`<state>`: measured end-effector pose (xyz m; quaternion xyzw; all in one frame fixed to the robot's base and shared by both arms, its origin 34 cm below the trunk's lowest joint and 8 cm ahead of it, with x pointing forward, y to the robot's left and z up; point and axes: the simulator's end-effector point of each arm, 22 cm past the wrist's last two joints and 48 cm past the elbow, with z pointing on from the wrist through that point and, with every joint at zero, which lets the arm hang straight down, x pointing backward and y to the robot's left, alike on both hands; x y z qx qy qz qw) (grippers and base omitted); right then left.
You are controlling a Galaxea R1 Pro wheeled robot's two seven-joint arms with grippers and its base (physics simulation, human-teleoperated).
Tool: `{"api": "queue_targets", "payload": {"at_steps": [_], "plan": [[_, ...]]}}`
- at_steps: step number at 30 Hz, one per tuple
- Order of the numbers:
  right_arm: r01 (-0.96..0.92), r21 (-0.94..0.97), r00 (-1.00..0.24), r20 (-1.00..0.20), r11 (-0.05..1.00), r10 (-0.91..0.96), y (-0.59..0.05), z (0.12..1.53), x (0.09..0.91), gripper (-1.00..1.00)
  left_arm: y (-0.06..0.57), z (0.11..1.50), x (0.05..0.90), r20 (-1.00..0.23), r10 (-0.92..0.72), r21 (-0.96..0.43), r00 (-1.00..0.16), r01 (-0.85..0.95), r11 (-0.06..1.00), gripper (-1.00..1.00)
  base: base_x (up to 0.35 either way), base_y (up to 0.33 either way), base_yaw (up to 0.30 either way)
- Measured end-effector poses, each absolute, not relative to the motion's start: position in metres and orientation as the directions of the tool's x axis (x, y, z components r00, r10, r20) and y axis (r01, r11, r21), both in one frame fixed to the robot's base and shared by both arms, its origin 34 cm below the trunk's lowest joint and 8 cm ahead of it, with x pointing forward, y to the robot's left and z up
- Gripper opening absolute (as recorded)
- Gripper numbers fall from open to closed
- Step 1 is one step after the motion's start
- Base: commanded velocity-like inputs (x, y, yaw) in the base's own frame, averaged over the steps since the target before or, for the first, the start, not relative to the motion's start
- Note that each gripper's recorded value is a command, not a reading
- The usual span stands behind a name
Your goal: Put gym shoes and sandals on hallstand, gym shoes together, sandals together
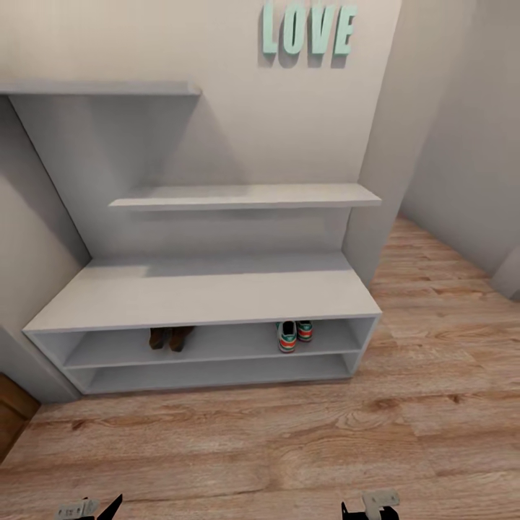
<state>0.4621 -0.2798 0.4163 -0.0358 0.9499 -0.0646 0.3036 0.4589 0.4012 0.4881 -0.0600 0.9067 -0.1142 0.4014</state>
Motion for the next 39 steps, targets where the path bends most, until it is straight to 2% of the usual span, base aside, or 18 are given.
{"api": "queue_targets", "payload": {"at_steps": [39], "plan": [[-0.030,-0.144,-0.815,-0.569,0.989,-0.108,-0.280,0.485,0.464,1.00,0.402,0.553,0.450,-0.701,-0.205,-0.255,-0.683,-0.028,0.966,1.00,0.000,0.000,0.000]]}}
